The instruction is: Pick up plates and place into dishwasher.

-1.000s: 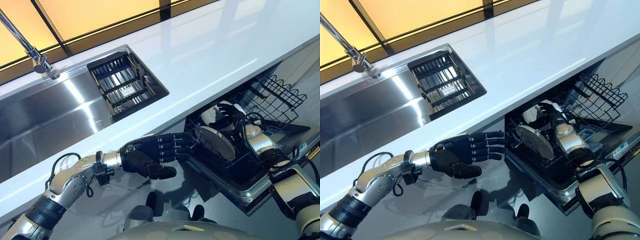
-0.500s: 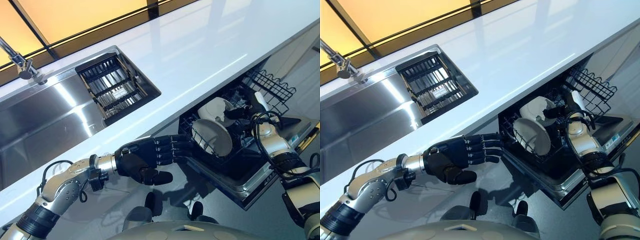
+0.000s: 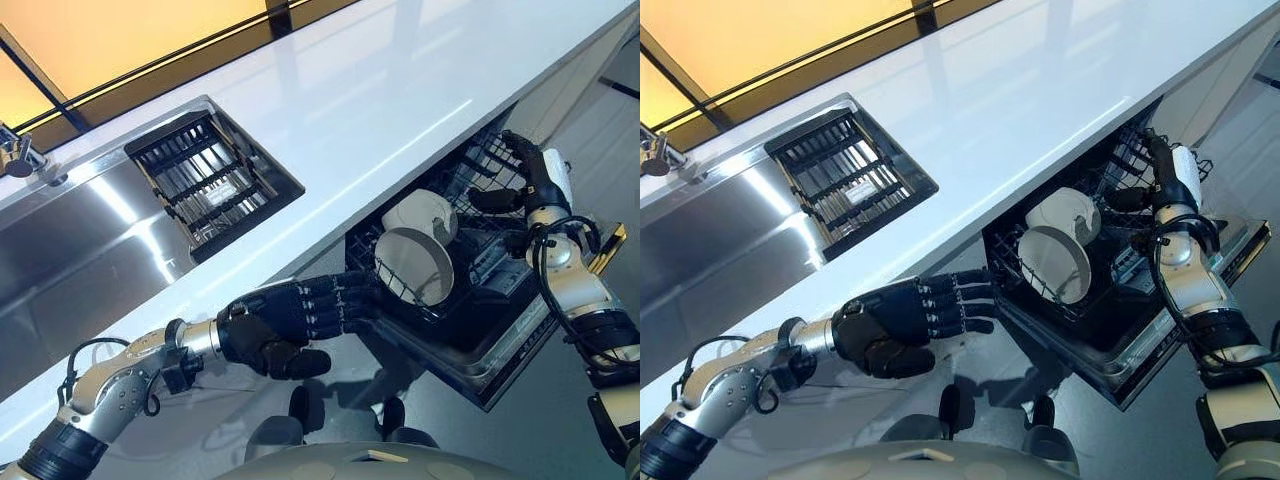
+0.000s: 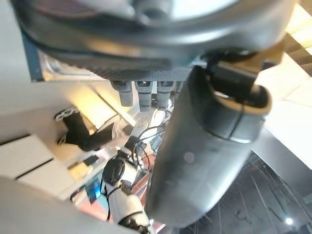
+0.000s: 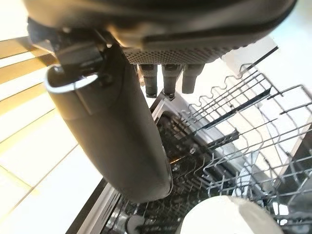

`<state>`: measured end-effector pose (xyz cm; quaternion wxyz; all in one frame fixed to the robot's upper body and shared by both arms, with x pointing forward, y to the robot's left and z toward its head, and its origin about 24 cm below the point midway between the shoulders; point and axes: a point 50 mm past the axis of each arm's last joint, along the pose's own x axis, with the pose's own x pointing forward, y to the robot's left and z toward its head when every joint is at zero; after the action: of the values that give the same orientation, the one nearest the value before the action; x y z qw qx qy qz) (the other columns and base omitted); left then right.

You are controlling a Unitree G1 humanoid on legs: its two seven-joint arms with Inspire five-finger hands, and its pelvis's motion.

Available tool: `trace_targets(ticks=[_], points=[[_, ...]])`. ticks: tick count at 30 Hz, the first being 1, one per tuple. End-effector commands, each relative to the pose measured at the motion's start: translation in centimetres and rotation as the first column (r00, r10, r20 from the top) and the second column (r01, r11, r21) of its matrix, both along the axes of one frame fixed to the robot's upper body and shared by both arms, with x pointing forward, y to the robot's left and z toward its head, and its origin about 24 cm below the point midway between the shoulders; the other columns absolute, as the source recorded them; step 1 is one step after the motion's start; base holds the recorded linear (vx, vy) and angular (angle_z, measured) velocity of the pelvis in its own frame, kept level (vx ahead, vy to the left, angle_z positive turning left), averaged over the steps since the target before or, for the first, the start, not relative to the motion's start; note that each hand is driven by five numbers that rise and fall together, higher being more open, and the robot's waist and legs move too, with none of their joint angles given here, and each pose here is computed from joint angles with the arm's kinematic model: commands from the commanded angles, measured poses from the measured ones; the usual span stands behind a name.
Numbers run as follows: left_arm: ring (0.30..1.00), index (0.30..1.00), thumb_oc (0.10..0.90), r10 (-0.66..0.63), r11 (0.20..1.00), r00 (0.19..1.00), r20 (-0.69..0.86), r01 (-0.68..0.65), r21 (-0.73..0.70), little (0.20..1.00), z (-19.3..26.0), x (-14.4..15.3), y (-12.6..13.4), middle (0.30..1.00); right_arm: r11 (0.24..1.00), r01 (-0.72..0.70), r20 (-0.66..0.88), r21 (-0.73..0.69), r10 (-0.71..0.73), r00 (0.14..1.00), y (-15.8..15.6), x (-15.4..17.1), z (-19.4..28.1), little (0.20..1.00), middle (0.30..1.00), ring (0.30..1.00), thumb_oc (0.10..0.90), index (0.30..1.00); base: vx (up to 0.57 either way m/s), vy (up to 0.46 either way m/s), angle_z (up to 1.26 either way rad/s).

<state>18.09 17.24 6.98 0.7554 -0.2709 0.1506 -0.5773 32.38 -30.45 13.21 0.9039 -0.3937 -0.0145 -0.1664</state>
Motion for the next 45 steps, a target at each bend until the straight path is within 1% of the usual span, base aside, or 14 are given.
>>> trace_targets(ticks=[1, 5, 8, 12, 17, 19, 21, 22, 25, 29, 33, 36, 42, 45], points=[[0.9, 0.9, 0.8, -0.054, 0.982, 0.995, -0.081, 0.038, -0.184, 0.9, -1.3, -1.3, 0.1, 0.9, 0.987, 0.003, 0.166, -0.159, 0.024, 0.986, -1.1, 0.7, 6.4, 0.9, 0.9, 0.9, 0.8, 0.9, 0.01, 0.034, -0.04], [0.9, 0.9, 0.8, 0.007, 0.991, 0.975, -0.221, -0.036, -0.131, 0.9, -4.7, -2.3, 1.1, 0.9, 0.984, 0.009, 0.081, -0.18, 0.006, 0.997, -1.8, 0.9, 5.9, 0.9, 0.9, 0.9, 0.8, 0.9, 0.01, 0.019, -0.07], [0.9, 0.9, 0.8, 0.08, 0.992, 0.943, -0.323, -0.107, -0.068, 0.9, -8.0, -3.9, 2.8, 0.9, 0.986, 0.013, 0.021, -0.166, -0.01, 1.0, -2.4, 0.9, 5.1, 0.9, 0.9, 0.9, 0.8, 0.9, 0.01, 0.012, -0.08], [0.9, 0.9, 0.8, 0.132, 0.991, 0.904, -0.407, -0.135, 0.02, 0.9, -10.7, -5.6, 3.9, 0.9, 0.988, 0.025, -0.028, -0.154, -0.03, 0.999, -3.0, 1.0, 4.5, 0.9, 0.9, 0.9, 0.8, 0.9, 0.0, -0.003, -0.11], [0.9, 0.9, 0.8, 0.301, 0.951, 0.827, -0.475, -0.224, 0.213, 0.9, -13.3, -6.3, 5.0, 0.9, 0.99, 0.032, -0.101, -0.14, -0.047, 0.994, -3.3, 1.2, 3.7, 0.9, 0.9, 0.9, 0.8, 0.9, 0.0, 0.0, 0.0], [0.9, 0.9, 0.8, 0.338, 0.936, 0.834, -0.436, -0.246, 0.254, 0.9, -12.9, -5.6, 5.3, 0.9, 0.99, 0.039, -0.117, -0.134, -0.055, 0.992, -3.3, 1.1, 3.6, 0.9, 0.9, 0.9, 0.8, 0.9, 0.0, 0.0, 0.0], [0.9, 0.9, 0.8, 0.301, 0.947, 0.889, -0.344, -0.238, 0.215, 0.9, -11.0, -4.1, 5.4, 0.9, 0.99, 0.053, -0.13, -0.129, -0.069, 0.989, -3.6, 0.8, 3.1, 0.9, 0.9, 0.9, 0.8, 0.9, 0.0, 0.0, 0.0], [0.9, 0.9, 0.8, 0.278, 0.955, 0.912, -0.3, -0.229, 0.189, 0.9, -9.7, -3.4, 5.1, 0.9, 0.99, 0.062, -0.133, -0.126, -0.078, 0.988, -3.7, 0.6, 2.7, 0.9, 0.9, 0.9, 0.8, 0.9, -0.02, -0.032, 0.02], [0.9, 0.9, 0.8, 0.126, 0.992, 0.983, -0.133, -0.125, 0.021, 0.9, -4.6, -1.4, 2.8, 0.9, 0.989, 0.092, -0.133, -0.113, -0.107, 0.985, -4.0, -0.1, 1.7, 0.9, 0.9, 0.9, 0.8, 0.9, -0.02, -0.039, 0.03], [0.9, 0.9, 0.8, 0.018, 0.987, 0.999, -0.029, -0.022, -0.157, 0.9, 0.2, 0.0, 0.3, 0.9, 0.99, 0.089, -0.166, -0.114, -0.107, 0.98, -3.7, 0.2, 0.7, 0.9, 0.9, 0.9, 0.8, 0.9, 0.0, -0.039, 0.06], [0.9, 0.9, 0.8, -0.025, 0.97, 1.0, 0.006, 0.026, -0.242, 0.9, 2.2, 0.2, -1.5, 0.9, 0.989, 0.074, -0.223, -0.131, -0.102, 0.969, -3.6, 0.6, 0.3, 0.9, 0.9, 0.9, 0.8, 0.9, -0.01, -0.016, 0.05], [0.9, 0.9, 0.8, -0.029, 0.97, 0.999, 0.018, 0.033, -0.239, 0.9, 2.6, 0.4, -2.1, 0.9, 0.986, 0.074, -0.287, -0.148, -0.115, 0.951, -3.6, 0.9, -0.1, 0.9, 0.9, 0.9, 0.8, 0.9, -0.01, -0.005, 0.05], [0.9, 0.9, 0.8, -0.059, 0.978, 0.991, 0.121, 0.081, -0.191, 0.9, 3.5, 0.5, -2.6, 0.9, 0.98, 0.078, -0.392, -0.181, -0.144, 0.909, -4.3, 1.1, -0.7, 0.9, 0.9, 0.9, 0.8, 0.9, -0.01, -0.005, 0.06], [0.9, 0.9, 0.8, -0.053, 0.989, 0.987, 0.151, 0.073, -0.129, 0.9, 3.7, 1.0, -2.9, 0.9, 0.979, 0.072, -0.447, -0.19, -0.151, 0.882, -4.3, 1.2, -1.2, 0.9, 0.9, 0.9, 0.8, 0.9, 0.0, -0.014, 0.05]])
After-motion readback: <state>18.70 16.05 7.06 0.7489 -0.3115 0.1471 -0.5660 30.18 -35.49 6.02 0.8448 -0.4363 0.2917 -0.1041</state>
